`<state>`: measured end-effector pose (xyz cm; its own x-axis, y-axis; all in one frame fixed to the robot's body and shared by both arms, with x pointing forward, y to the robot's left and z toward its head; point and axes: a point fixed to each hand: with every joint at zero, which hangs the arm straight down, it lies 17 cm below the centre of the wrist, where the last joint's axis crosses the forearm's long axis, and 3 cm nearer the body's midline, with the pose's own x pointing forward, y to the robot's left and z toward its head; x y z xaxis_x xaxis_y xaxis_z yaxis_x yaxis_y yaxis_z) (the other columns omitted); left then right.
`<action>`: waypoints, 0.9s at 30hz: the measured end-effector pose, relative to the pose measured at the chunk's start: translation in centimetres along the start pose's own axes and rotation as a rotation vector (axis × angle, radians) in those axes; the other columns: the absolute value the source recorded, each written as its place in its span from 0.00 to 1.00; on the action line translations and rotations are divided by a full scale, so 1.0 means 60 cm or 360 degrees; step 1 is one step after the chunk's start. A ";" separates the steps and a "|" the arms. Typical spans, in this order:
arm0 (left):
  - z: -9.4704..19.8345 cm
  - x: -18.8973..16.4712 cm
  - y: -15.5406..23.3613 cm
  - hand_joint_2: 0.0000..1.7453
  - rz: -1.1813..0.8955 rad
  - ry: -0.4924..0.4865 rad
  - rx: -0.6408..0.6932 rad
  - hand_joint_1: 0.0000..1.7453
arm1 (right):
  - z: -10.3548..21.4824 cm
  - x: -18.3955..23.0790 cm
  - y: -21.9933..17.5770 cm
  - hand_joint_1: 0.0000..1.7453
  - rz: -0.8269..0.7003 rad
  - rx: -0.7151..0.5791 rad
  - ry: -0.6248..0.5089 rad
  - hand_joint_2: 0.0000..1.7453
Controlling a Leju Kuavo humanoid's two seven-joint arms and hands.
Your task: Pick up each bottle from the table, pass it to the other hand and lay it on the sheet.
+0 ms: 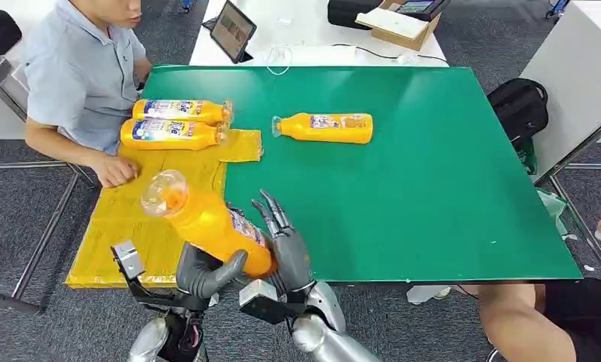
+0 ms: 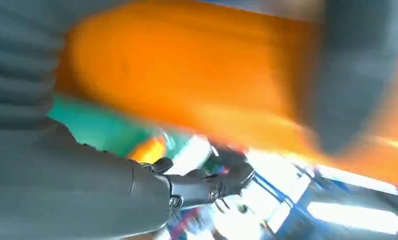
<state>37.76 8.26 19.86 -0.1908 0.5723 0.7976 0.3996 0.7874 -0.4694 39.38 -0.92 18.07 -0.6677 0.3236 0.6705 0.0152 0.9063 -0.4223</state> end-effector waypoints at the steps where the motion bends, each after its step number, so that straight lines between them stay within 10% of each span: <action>1: -0.001 0.002 0.010 1.00 -0.0051 -0.0014 0.0031 1.00 | 0.000 0.007 -0.013 0.00 0.0049 -0.0024 -0.0037 0.00; 13: -0.042 0.065 0.152 1.00 -0.0982 -0.0211 0.0399 1.00 | 0.002 0.008 -0.226 0.00 0.0392 -0.0493 -0.0053 0.00; 27: -0.067 0.063 0.216 1.00 -0.1691 -0.0137 0.0440 1.00 | 0.011 0.015 -0.284 0.00 0.0421 -0.0641 -0.0032 0.00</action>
<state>45.82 19.68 18.31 -0.3846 -0.4215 0.8212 -0.2177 0.9060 0.3630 38.03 -16.25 25.48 -0.6163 0.5555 0.5582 0.4710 0.8281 -0.3040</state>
